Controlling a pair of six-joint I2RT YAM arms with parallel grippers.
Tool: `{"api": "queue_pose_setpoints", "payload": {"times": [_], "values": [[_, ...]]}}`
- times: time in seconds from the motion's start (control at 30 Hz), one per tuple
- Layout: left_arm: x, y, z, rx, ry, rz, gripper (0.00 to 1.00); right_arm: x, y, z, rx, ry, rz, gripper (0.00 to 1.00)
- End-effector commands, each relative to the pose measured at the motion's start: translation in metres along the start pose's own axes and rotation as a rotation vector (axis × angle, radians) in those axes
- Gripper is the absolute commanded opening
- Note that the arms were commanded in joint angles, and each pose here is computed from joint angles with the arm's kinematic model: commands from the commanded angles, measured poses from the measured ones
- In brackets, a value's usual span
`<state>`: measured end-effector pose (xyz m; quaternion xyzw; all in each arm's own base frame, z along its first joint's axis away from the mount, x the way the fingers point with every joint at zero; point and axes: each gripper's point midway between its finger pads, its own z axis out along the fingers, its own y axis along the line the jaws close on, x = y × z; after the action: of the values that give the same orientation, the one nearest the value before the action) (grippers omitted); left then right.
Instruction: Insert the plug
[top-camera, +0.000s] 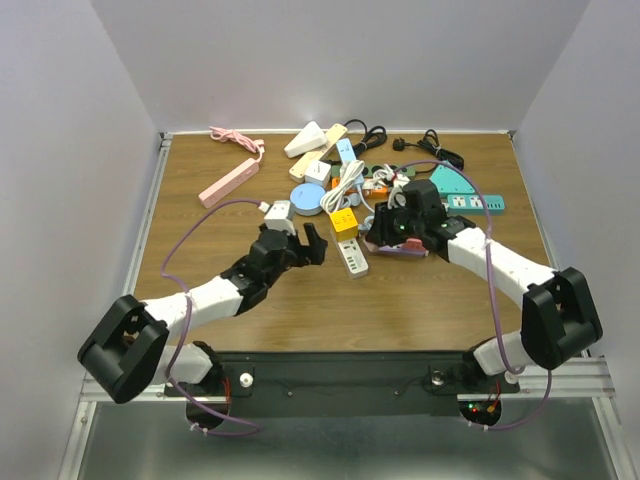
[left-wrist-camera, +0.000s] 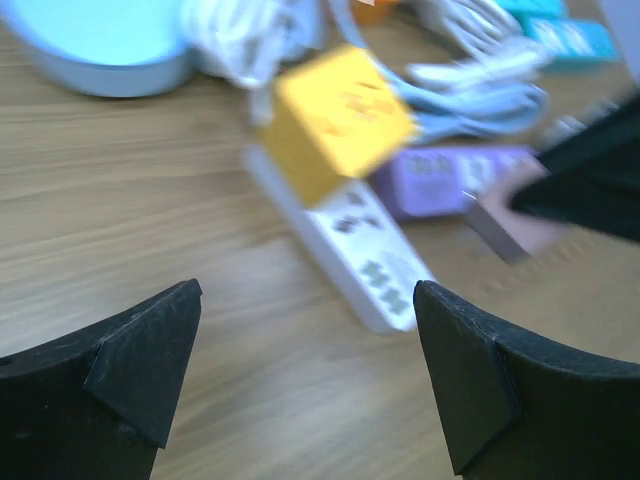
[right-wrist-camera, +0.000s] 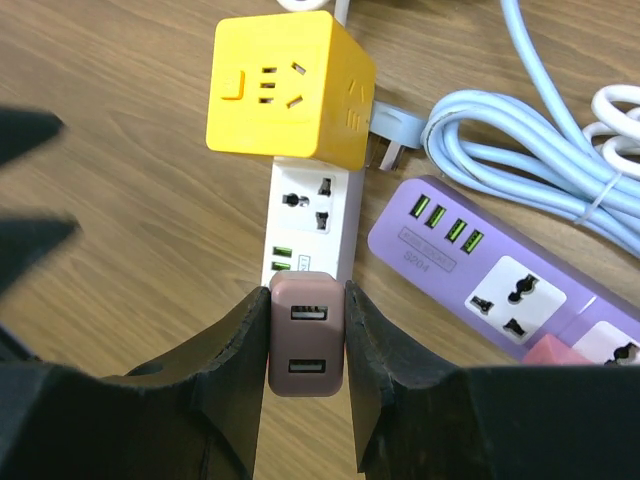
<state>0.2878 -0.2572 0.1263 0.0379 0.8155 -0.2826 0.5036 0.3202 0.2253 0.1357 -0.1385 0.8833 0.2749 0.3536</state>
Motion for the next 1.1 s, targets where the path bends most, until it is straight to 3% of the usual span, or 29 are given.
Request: {"api": "queue_pose_setpoints", "payload": {"times": [0.0,0.4,1.07], "values": [[-0.010,0.047,-0.008,-0.147,-0.024,-0.048,0.99,-0.036,0.007,0.005,0.033,-0.111,-0.115,0.00],[-0.020,0.084,0.000,-0.185,-0.018,-0.058,0.99,-0.053,0.017,0.026,0.100,-0.237,-0.226,0.00],[-0.010,0.097,0.003,-0.202,0.016,-0.054,0.99,-0.035,0.006,0.060,0.159,-0.194,-0.269,0.00]]}}
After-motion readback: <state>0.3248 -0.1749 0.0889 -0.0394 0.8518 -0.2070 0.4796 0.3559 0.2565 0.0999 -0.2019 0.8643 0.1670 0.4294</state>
